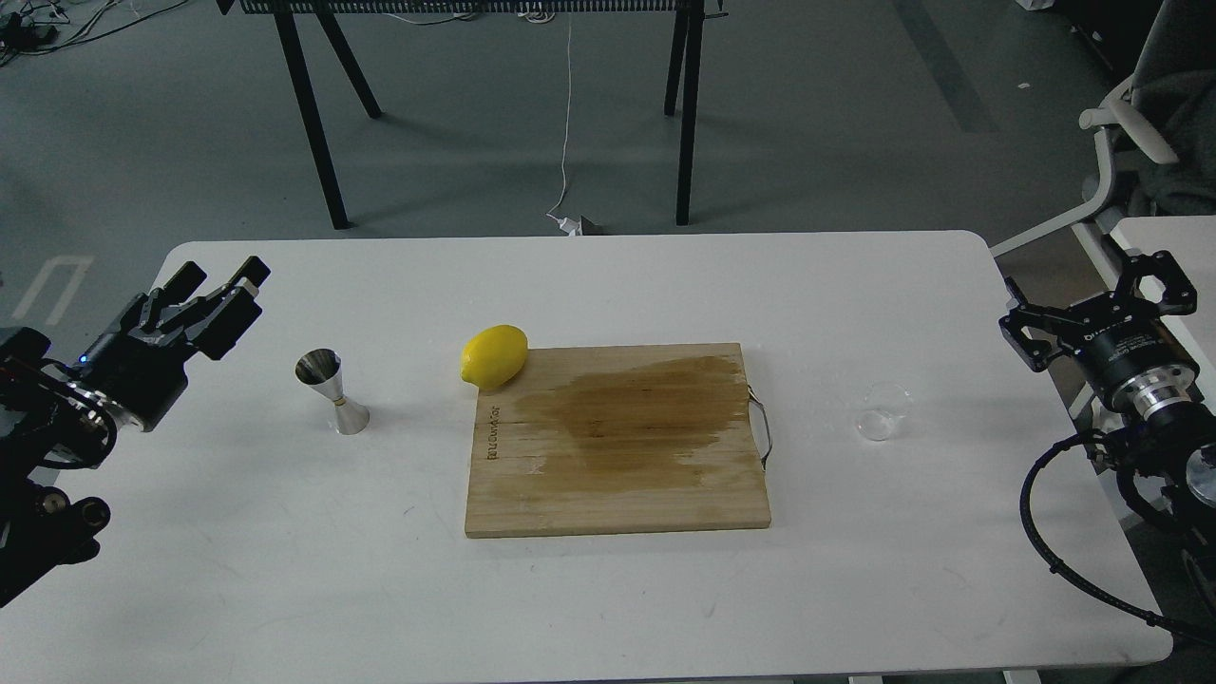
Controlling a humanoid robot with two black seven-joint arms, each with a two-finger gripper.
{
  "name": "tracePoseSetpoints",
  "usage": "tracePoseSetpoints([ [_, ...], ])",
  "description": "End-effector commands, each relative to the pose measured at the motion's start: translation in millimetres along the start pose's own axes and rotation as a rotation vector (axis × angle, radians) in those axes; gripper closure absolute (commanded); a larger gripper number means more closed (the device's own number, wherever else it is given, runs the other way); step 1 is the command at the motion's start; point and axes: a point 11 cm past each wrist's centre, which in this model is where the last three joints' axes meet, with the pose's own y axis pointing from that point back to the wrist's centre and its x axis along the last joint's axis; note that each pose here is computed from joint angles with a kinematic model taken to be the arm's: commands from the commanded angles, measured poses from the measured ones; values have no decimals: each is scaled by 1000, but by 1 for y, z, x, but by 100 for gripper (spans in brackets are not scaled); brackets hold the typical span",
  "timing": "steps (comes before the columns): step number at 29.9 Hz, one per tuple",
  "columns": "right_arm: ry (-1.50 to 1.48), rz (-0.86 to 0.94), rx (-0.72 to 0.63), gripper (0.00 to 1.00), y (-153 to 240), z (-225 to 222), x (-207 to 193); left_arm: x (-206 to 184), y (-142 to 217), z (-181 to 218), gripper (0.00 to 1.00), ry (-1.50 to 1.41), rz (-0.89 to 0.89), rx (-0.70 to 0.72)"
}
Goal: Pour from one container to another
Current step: 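Move the left gripper down toward the metal jigger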
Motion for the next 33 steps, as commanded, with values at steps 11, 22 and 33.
tracePoseSetpoints([
  [11, -1, 7, -2, 1, 2, 1, 3, -67, 42, 1, 0, -17, -152, 10],
  [22, -1, 9, -3, 1, 3, 1, 4, -96, 56, -13, 0, -4, -198, 86],
  [33, 1, 16, -3, 1, 5, 1, 7, -119, 59, -14, 0, 15, -225, 121],
])
